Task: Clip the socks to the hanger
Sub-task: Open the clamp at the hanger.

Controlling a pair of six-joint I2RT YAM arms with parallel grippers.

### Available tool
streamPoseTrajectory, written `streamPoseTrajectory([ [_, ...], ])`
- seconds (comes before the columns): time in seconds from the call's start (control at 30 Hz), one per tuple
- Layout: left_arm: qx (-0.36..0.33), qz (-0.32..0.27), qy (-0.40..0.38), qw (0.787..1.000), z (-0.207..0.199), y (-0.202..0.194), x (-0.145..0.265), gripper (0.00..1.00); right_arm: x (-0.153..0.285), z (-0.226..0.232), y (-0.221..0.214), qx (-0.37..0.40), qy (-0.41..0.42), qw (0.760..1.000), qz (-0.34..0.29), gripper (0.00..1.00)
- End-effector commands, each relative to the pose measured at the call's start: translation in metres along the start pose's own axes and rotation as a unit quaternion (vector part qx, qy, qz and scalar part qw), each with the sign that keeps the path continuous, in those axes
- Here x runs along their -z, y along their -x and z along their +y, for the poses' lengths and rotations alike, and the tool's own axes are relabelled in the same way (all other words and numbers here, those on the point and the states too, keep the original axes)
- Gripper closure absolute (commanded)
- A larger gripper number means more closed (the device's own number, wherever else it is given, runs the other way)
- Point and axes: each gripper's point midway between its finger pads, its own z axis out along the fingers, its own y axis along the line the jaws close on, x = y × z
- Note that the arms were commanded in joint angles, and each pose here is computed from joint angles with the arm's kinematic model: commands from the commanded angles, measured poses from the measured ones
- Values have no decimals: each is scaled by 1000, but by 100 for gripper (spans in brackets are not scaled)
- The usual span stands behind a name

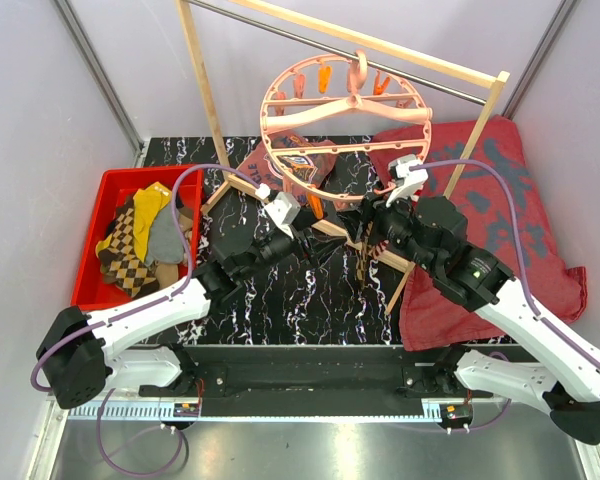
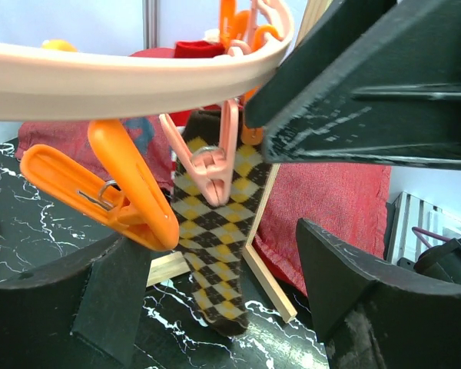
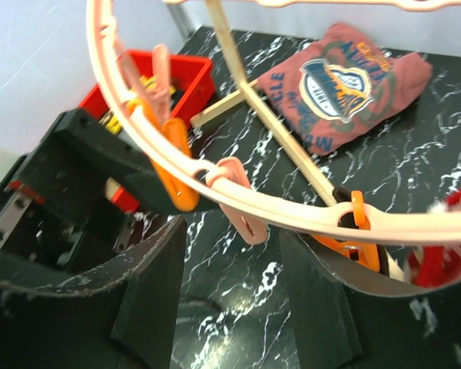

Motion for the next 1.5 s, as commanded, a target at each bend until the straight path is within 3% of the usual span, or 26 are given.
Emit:
streamPoseTrajectory([
  [0.0, -15, -31, -22, 999, -10, 26, -6, 23, -8, -5, 25, -13, -24, 998, -62, 40],
  [0.5, -22, -26, -27, 999, -17, 23, -6, 22, -16, -23, 26, -8, -66, 994, -91, 39],
  [1.07, -34, -22, -30, 999, -24, 21, -8, 21, -11, -43, 18, 16, -108, 989, -100, 64],
  [1.47, -60, -36, -40, 997, -25, 4, -6, 21, 3, -33, 29, 10, -78, 990, -119, 86],
])
